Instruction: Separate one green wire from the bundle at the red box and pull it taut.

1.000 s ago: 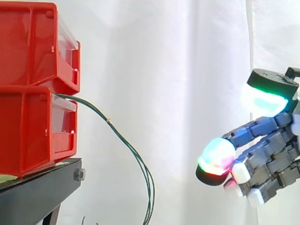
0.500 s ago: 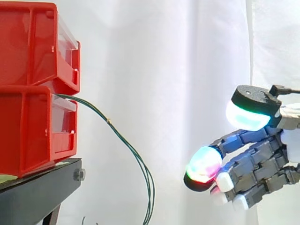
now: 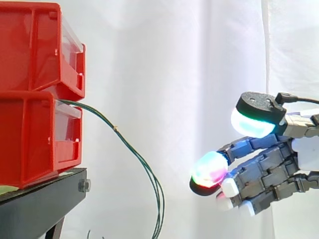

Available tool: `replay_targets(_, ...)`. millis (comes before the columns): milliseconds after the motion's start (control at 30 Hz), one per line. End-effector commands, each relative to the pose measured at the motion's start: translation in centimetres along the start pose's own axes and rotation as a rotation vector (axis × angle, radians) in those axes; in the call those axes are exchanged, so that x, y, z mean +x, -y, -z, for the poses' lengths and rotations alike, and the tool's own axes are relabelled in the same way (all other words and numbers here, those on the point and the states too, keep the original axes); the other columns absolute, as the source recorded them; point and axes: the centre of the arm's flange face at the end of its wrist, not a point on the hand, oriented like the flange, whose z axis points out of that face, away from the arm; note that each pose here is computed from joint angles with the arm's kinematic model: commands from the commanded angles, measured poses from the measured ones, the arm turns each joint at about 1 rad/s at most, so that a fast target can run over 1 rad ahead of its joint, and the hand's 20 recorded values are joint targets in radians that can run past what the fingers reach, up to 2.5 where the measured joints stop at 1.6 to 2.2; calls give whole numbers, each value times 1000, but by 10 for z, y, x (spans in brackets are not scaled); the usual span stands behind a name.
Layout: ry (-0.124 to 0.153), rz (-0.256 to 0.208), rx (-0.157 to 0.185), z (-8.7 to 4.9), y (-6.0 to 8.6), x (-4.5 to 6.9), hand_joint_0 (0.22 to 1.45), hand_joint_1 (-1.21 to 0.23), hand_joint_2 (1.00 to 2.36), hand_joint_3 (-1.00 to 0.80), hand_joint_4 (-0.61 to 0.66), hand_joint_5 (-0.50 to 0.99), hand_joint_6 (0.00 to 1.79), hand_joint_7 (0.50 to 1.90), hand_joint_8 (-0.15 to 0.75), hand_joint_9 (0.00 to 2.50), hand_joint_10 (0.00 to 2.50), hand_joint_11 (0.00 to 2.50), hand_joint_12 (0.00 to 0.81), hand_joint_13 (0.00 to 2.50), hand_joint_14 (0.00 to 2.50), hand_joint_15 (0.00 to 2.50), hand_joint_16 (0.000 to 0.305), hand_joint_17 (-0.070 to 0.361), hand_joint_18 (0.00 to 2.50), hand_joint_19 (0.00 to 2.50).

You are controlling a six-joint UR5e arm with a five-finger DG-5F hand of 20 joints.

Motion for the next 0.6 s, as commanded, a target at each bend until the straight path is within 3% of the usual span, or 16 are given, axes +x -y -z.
replay_targets(0, 21, -2, -16, -2, -2, -1, 587, -555, 1003, -458, 290, -170, 503, 826, 288, 848, 12, 398, 315, 666, 10, 272, 42, 95, 634, 381)
replay_targets(233, 25, 3, -24, -3, -3, 1, 587, -554, 1003, -457, 291, -171, 503, 827, 289, 849, 9, 394, 314, 666, 9, 272, 42, 95, 634, 385)
replay_targets(300, 21, 7, -27, -5, 3, 6, 587, -554, 1003, -458, 290, -170, 502, 827, 291, 847, 10, 393, 316, 667, 9, 266, 42, 95, 635, 377)
replay_targets(400, 26, -21, -43, -22, 11, 16, 586, -554, 1004, -457, 291, -171, 503, 827, 288, 847, 9, 394, 315, 665, 9, 268, 42, 95, 634, 377)
replay_targets(500, -18, -62, -12, -29, 9, 24, 585, -557, 1003, -457, 288, -171, 503, 826, 288, 846, 9, 394, 315, 664, 9, 272, 42, 95, 630, 382)
replay_targets(567, -30, -60, 9, -29, 5, 24, 585, -565, 1003, -459, 284, -171, 503, 822, 288, 837, 9, 391, 316, 658, 9, 271, 42, 95, 625, 383)
